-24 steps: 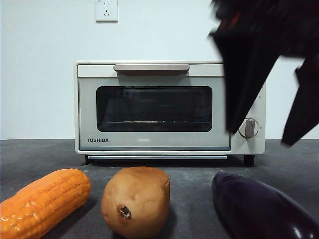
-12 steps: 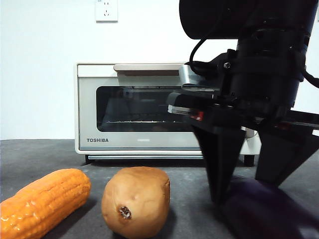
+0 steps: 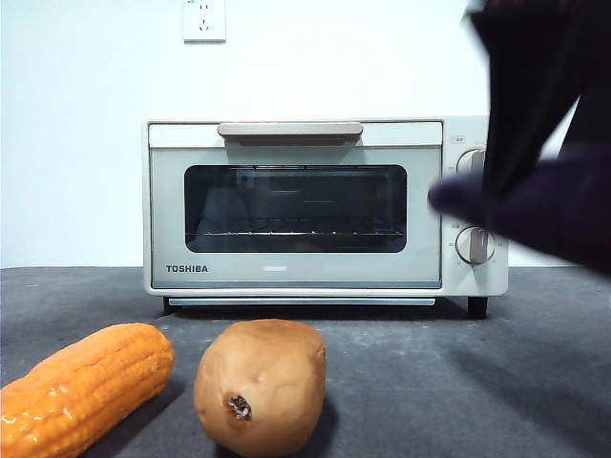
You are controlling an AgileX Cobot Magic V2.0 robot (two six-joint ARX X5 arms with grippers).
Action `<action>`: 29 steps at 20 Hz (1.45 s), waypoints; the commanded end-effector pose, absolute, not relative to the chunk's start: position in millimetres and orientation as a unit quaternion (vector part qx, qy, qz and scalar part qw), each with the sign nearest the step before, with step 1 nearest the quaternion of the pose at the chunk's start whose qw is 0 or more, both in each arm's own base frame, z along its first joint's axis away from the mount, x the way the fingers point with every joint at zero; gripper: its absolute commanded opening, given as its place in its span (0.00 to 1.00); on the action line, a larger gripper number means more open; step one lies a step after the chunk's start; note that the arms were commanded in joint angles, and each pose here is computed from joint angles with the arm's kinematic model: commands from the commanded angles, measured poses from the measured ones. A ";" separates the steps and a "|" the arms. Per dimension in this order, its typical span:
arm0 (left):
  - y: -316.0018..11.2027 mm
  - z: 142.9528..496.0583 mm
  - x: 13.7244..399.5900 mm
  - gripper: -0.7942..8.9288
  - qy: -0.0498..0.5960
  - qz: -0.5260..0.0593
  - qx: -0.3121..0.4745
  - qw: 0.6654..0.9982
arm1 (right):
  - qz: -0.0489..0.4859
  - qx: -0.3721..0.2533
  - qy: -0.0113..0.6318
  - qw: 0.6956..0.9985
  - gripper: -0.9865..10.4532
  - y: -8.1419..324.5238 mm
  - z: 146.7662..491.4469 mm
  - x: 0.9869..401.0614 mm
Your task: Take the eggplant from the table,put the eggplant in the oven
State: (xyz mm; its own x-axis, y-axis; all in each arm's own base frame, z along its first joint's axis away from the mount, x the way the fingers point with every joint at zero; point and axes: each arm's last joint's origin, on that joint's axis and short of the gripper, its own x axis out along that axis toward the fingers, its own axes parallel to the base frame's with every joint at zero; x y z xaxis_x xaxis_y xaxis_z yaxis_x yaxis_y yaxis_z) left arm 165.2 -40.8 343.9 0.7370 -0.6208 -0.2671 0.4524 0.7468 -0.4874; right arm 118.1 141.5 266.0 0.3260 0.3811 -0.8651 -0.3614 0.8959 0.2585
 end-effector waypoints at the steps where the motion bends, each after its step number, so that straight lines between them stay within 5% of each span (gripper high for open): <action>1: -54.6 360.1 181.3 0.09 0.216 -0.328 -0.160 0.906 | 0.247 0.023 0.482 0.841 0.14 129.8 287.4 107.4; 7: -111.0 381.6 235.4 0.09 0.279 -0.384 -0.081 0.876 | 0.246 0.061 0.391 0.885 0.14 97.9 312.7 84.9; 14: -173.2 362.5 294.5 0.09 0.332 -0.368 0.010 0.868 | 0.254 0.090 0.343 0.900 0.14 77.9 324.0 69.6; 21: -193.2 334.2 317.4 0.09 0.350 -0.340 0.052 0.871 | 0.261 0.101 0.327 0.903 0.14 70.1 327.2 63.3; 29: -197.1 320.6 307.0 0.09 0.410 -0.350 0.087 0.838 | 0.260 0.100 0.328 0.903 0.14 70.1 327.1 63.2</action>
